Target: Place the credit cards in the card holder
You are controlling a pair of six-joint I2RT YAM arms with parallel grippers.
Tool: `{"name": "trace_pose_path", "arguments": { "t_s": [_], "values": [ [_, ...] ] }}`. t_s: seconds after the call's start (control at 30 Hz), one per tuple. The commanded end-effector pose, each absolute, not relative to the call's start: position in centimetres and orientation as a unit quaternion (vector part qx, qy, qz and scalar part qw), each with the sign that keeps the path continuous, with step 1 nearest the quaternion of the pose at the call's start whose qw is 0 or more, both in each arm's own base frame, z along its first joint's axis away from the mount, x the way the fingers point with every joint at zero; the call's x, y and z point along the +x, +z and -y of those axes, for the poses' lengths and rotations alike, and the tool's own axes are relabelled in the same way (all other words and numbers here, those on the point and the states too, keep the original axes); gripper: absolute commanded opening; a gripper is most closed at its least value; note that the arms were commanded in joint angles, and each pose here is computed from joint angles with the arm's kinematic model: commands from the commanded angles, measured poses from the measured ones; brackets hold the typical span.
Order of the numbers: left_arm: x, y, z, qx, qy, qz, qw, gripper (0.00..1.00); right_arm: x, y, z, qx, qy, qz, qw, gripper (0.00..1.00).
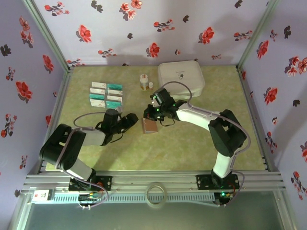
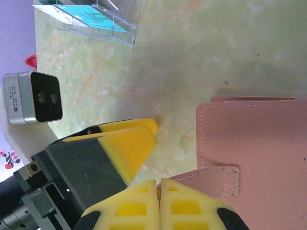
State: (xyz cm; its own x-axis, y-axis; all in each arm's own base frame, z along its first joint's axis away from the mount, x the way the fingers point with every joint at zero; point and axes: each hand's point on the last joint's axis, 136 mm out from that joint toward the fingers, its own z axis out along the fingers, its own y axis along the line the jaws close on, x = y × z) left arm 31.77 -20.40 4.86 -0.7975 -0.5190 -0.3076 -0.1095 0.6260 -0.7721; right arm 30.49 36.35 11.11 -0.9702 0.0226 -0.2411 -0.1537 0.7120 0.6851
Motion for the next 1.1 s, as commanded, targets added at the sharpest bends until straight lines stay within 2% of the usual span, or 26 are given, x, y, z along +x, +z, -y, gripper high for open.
{"name": "trace_pose_path", "arguments": {
  "t_s": [0.0, 0.5, 1.07],
  "values": [
    [30.6, 2.0, 17.2, -0.202, -0.322, -0.891, 0.249, 0.70, 30.7, 11.4, -36.7, -0.041, 0.378, -0.916, 0.128, 0.00],
    [30.7, 2.6, 19.0, -0.110, -0.255, -0.934, 0.227, 0.70, 31.6, 13.6, -34.5, -0.024, 0.395, -0.905, 0.158, 0.00],
    [31.0, 2.5, 22.8, -0.049, -0.244, -0.943, 0.219, 0.70, 32.0, 12.8, -31.7, 0.011, 0.408, -0.898, 0.164, 0.00]
  ]
}}
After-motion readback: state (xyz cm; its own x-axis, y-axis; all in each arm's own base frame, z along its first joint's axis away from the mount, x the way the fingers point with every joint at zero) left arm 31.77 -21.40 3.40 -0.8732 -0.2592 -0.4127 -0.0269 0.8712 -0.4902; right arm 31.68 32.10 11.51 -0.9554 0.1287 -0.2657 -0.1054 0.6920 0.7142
